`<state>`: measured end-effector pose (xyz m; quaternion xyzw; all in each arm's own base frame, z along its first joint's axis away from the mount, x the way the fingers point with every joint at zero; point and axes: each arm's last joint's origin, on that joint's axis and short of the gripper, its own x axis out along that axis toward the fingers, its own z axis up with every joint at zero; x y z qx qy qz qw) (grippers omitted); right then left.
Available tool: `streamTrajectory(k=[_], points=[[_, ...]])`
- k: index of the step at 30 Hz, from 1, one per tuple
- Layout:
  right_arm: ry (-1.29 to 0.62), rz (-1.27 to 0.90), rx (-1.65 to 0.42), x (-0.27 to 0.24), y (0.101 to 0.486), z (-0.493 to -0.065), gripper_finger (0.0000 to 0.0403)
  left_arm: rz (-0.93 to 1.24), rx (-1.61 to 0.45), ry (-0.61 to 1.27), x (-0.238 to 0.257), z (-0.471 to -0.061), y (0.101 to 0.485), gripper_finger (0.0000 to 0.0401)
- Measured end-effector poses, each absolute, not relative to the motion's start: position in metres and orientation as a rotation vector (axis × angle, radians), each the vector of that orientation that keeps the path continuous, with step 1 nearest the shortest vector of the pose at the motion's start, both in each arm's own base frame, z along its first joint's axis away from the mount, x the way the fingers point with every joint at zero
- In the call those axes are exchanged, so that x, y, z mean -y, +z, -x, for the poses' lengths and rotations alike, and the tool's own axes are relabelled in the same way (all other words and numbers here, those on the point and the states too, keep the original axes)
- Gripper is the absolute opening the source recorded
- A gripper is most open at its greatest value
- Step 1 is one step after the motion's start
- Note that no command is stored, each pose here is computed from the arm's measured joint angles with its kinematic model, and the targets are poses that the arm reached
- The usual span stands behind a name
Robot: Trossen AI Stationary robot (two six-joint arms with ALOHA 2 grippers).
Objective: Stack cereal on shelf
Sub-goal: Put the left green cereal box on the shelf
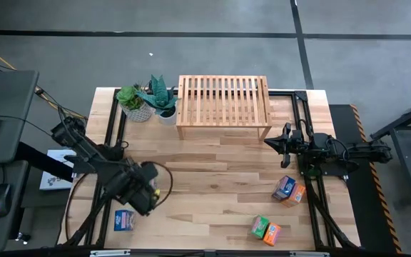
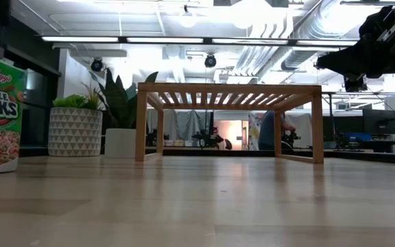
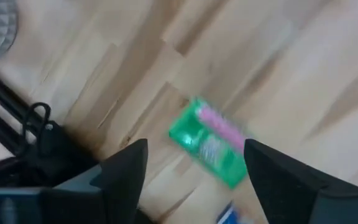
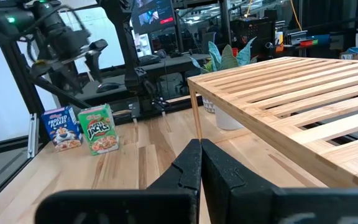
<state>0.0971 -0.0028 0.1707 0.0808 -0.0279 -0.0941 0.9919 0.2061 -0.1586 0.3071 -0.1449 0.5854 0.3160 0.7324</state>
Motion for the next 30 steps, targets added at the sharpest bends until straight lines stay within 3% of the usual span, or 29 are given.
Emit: streamTrajectory(k=[17, 30], points=[[-0.189, -0.162, 0.056, 0.003, 0.171, -0.097, 0.0000, 0.525, -1.035, 0.866, 0.181, -0.178, 0.302, 0.0271], [-0.189, -0.162, 0.056, 0.003, 0.171, -0.097, 0.0000, 0.520, -1.056, 0.864, 0.178, -0.183, 0.302, 0.0271]])
